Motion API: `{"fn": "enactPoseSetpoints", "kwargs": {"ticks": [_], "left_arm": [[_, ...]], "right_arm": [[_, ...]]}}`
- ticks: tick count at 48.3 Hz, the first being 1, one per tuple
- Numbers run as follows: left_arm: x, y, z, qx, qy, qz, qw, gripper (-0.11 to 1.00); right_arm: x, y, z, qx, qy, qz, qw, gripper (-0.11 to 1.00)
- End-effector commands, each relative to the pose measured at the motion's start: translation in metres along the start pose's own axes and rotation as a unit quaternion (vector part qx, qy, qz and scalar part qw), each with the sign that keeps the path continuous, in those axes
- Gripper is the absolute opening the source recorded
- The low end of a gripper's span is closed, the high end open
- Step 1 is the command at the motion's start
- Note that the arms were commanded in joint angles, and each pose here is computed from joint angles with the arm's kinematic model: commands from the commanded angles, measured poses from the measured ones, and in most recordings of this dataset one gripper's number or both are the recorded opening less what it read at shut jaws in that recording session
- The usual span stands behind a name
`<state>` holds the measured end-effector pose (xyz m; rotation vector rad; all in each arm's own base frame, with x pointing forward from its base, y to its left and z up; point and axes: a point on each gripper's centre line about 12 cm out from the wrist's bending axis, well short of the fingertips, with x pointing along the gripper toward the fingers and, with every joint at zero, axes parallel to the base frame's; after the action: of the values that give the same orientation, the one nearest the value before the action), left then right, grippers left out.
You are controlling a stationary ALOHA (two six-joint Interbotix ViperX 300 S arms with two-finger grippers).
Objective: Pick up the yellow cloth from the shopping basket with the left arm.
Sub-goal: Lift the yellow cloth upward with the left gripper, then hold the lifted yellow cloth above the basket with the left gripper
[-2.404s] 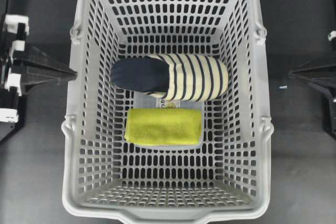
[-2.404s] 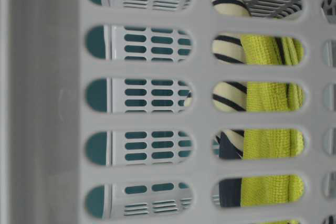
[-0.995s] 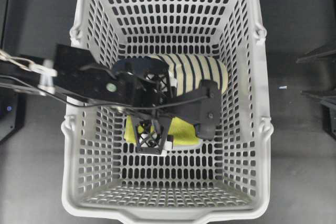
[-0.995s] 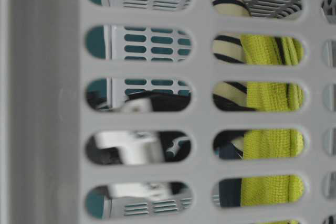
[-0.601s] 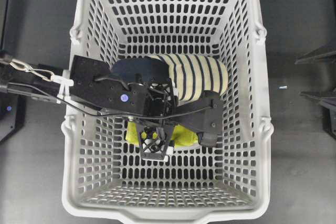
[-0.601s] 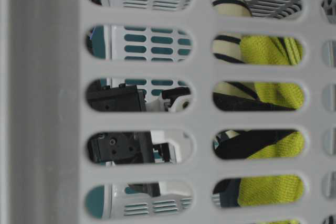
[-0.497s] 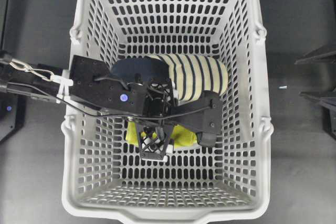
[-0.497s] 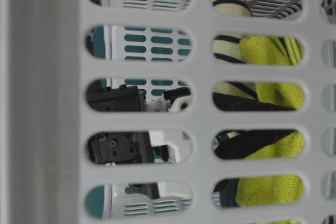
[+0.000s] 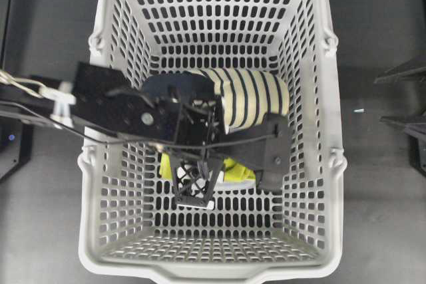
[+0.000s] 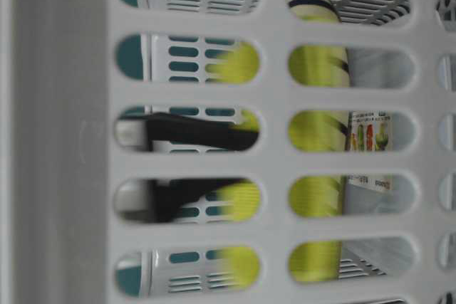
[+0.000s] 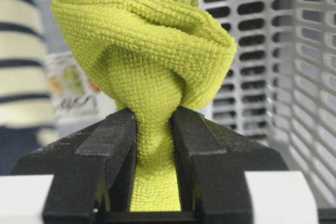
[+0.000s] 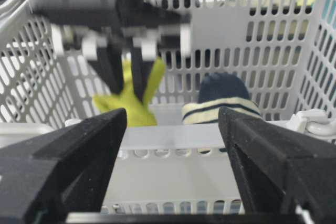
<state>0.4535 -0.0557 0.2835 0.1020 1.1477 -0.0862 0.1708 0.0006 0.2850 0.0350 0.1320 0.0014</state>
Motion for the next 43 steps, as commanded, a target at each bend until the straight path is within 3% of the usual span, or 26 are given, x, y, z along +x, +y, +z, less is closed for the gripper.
{"fn": "enactPoseSetpoints", "kwargs": {"ticks": [1,12,43], "left_arm": [[-0.057,0.001,0.017,-0.001,-0.021,0.002,0.9998,0.18],[-0.116,0.004,0.032,-0.004,-0.013,0.003,0.9999,0.18],[-0.112,0.004,0.037,-0.003,-0.009,0.003,0.9999,0.18]], "right_arm": [[0.000,0.000,0.004,0.001,-0.008,0.001,1.0000,0.68],[0.000,0.000,0.004,0.001,-0.009,0.001,1.0000,0.68],[0.000,0.000,0.002,0.001,-0.008,0.001,1.0000,0.68]]}}
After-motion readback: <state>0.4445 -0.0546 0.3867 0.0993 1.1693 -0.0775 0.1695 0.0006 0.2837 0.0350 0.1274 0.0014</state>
